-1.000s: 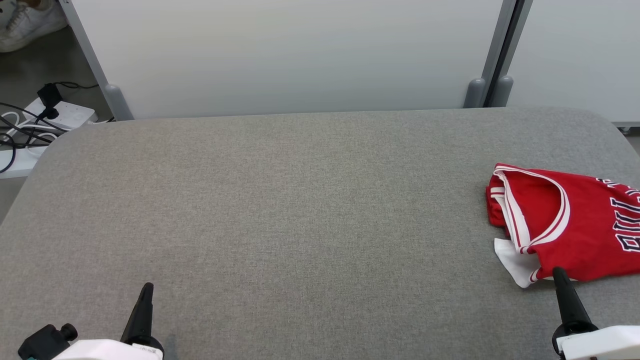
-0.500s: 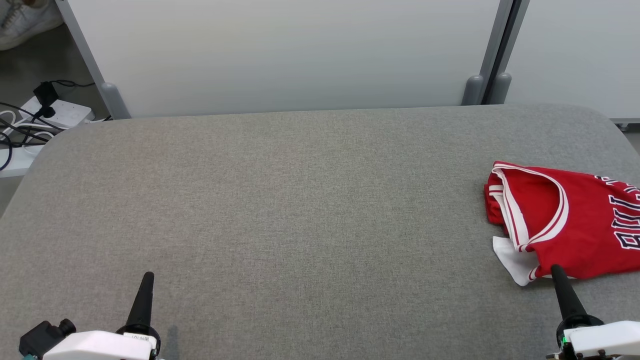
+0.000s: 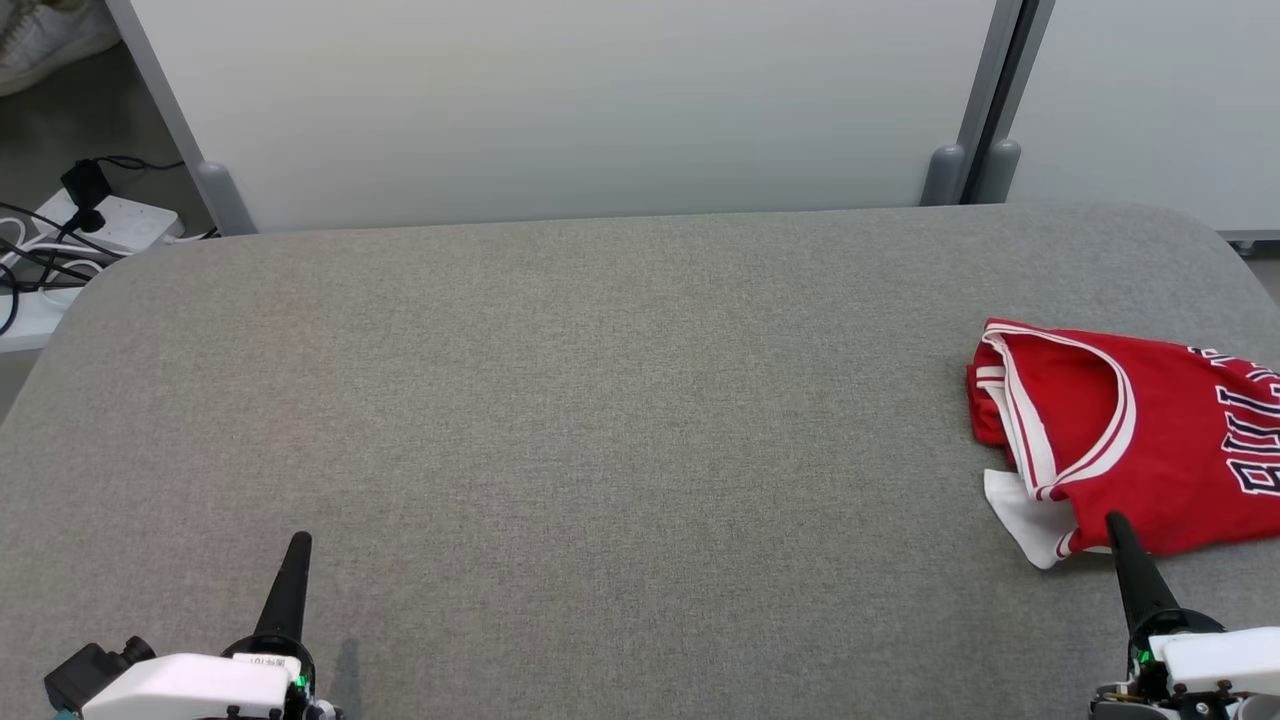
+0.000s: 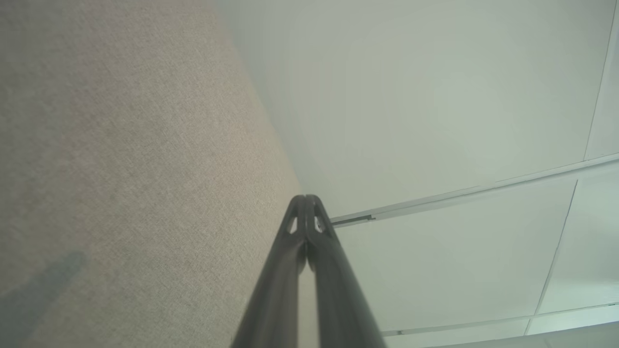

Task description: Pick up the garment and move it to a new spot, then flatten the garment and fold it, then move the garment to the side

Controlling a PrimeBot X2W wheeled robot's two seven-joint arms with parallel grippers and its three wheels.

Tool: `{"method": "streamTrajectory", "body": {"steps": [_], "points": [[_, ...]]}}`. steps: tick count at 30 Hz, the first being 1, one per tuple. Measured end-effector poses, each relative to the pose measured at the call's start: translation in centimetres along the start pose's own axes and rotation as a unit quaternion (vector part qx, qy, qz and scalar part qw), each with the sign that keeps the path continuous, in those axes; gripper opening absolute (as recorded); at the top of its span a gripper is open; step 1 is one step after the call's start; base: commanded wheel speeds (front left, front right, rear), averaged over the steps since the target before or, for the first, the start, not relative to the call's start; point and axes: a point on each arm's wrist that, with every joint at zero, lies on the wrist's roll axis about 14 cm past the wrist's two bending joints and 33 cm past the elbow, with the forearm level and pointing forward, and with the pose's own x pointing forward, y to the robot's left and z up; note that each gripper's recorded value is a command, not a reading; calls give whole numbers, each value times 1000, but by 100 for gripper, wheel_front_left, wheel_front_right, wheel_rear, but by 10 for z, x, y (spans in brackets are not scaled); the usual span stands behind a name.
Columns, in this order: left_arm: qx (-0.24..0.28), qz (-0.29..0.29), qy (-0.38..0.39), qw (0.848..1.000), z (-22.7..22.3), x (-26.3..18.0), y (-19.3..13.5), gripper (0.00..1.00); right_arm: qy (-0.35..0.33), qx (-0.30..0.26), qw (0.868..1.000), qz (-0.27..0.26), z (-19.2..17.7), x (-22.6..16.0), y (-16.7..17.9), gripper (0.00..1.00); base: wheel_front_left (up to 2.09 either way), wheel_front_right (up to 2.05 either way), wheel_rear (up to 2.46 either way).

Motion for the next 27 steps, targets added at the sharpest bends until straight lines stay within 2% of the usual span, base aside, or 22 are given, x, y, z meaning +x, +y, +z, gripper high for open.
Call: {"method": "streamTrajectory", "body": {"steps": [20, 27], "points": [[-117, -34, 1, 993, -4, 12, -15, 0, -5, 123, 992, 2, 1, 7, -1, 0, 0, 0, 0], [-134, -41, -2, 990, -2, 14, -18, 0, -3, 139, 990, 2, 1, 8, -1, 0, 0, 0, 0]]}}
